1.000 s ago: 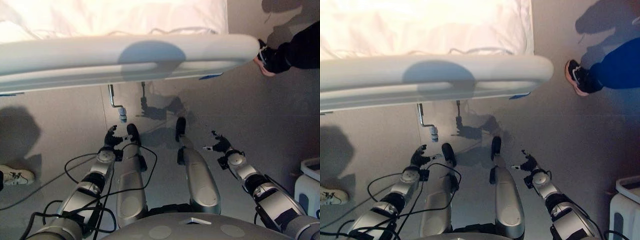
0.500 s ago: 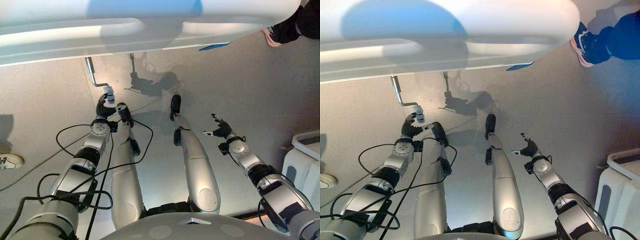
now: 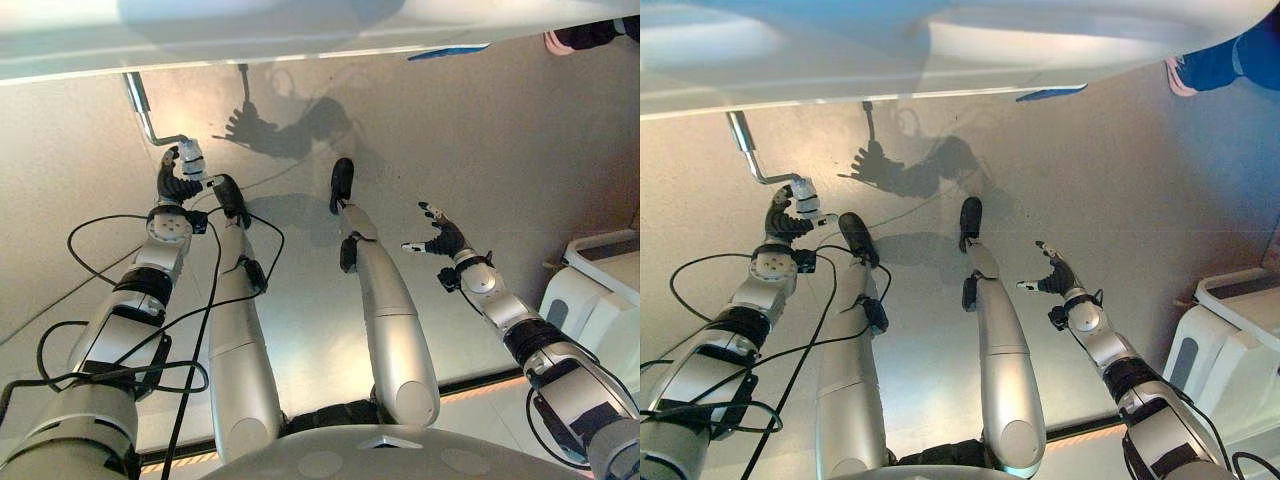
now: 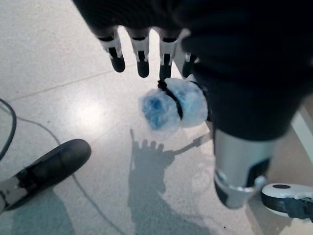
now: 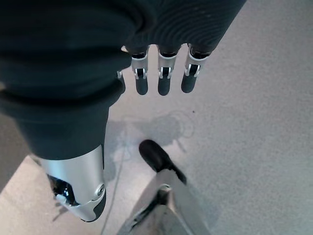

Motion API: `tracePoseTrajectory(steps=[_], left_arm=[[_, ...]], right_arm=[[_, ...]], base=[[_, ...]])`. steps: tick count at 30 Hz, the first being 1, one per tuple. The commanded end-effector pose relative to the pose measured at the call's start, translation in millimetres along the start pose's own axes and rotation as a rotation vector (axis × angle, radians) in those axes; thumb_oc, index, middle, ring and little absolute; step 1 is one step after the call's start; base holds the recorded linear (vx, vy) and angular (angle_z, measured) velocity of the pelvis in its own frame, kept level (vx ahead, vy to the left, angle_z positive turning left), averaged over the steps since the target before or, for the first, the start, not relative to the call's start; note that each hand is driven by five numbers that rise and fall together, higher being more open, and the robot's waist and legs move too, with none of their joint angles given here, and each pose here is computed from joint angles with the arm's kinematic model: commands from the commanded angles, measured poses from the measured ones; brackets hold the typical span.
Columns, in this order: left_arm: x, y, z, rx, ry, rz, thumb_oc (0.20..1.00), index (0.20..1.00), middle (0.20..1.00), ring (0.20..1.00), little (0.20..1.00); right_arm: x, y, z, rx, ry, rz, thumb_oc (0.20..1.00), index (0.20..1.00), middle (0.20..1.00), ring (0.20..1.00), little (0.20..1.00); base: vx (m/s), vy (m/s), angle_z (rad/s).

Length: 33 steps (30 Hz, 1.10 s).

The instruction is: Raise the hospital bed

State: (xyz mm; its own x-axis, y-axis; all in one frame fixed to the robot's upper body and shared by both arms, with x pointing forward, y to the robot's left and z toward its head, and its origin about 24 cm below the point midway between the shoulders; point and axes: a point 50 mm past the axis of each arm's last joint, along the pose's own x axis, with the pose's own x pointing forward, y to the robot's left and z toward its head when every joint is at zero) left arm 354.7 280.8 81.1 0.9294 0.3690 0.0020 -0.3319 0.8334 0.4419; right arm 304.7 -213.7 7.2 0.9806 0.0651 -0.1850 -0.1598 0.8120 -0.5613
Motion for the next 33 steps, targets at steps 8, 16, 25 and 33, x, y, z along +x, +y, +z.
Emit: tracePoseTrajectory(steps=[8, 16, 25, 33], left_arm=[[5, 12, 14, -0.033, -0.061, 0.051, 1.0, 1.0, 1.0, 1.0, 1.0], [7, 13, 20, -0.039, -0.073, 0.054, 1.0, 1.0, 1.0, 1.0, 1.0], [11, 13, 32, -0.049, -0.104, 0.046, 1.0, 1.0, 1.0, 1.0, 1.0], [14, 13, 44, -0.042, -0.134, 0.03, 0.2, 0.2, 0.2, 0.2, 0.2]], right_arm=[[-14, -4, -8, -0.009, -0.02, 0.016, 1.0, 1.0, 1.0, 1.0, 1.0], [-13, -4, -5, 0.002, -0.031, 0.018, 1.0, 1.0, 1.0, 1.0, 1.0], [-12, -2, -4, 0.003, -0.034, 0.031, 1.0, 1.0, 1.0, 1.0, 1.0], [-12, -1, -1, -0.009, -0.046, 0.048, 1.0, 1.0, 1.0, 1.0, 1.0]], base=[[-0.03, -0.008, 0.0], [0.0, 0.0, 0.0], [0.0, 0.0, 0.0], [0.0, 0.0, 0.0]])
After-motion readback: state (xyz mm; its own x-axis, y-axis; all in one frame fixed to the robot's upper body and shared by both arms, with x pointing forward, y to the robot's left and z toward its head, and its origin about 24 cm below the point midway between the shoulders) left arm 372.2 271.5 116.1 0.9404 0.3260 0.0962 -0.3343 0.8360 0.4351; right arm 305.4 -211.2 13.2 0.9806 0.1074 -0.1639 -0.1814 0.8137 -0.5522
